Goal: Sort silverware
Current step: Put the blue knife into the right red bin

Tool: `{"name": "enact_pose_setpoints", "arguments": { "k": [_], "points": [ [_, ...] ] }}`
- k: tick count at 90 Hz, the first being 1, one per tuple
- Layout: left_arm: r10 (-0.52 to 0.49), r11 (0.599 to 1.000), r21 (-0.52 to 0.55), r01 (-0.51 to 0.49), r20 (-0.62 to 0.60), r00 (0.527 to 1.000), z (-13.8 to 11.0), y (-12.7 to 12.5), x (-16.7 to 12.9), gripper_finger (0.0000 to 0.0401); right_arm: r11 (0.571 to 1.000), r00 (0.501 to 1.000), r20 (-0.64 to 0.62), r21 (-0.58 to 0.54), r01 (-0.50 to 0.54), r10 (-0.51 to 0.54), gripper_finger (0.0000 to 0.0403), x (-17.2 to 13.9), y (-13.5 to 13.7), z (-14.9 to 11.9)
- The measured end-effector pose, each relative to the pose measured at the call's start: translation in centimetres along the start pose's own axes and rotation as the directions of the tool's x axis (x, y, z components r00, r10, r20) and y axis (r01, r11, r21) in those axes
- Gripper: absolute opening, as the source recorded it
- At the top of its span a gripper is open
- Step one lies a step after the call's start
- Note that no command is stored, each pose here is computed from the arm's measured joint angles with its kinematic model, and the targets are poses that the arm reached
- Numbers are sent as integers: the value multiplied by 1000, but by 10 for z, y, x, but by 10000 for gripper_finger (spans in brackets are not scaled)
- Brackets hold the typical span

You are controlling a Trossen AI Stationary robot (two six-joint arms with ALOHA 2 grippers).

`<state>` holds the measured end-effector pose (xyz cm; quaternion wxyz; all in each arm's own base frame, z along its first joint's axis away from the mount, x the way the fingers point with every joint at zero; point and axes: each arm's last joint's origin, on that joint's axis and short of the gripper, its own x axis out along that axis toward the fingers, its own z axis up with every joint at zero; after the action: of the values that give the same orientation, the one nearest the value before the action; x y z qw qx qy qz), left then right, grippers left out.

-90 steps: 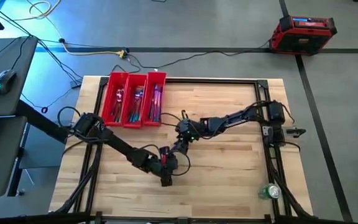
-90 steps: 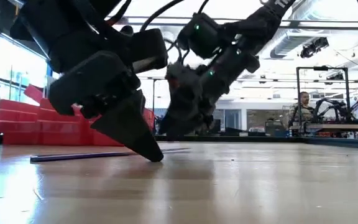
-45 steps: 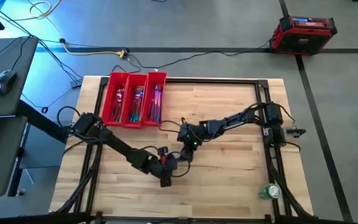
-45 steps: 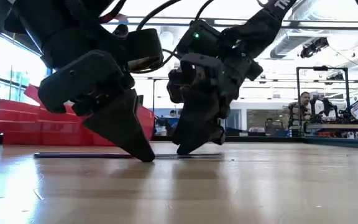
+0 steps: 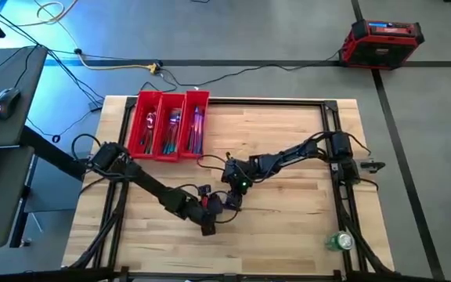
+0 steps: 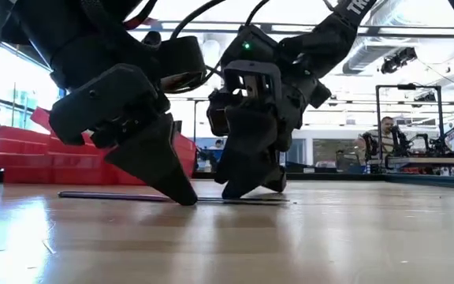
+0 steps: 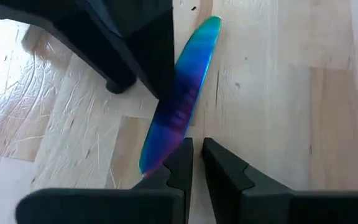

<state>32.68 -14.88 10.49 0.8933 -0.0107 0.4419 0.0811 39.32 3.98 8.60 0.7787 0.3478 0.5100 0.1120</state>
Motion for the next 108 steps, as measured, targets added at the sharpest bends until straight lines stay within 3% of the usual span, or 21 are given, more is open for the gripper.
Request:
{"name": "enact_pose_setpoints", "arguments": {
  "k": [21,60,108],
  "points": [
    [-11,1000,5,11,25,1000,2,-1,0,23,997,995,-71,-4,-73,72,132,5,8,-7],
    [-84,995,-51,87,49,995,7,-4,1,23,1000,999,-31,19,-23,23,132,6,8,-7],
    [-53,993,-98,60,81,995,11,2,10,23,1000,1000,-12,8,-28,28,132,6,9,-6]
  ]
}}
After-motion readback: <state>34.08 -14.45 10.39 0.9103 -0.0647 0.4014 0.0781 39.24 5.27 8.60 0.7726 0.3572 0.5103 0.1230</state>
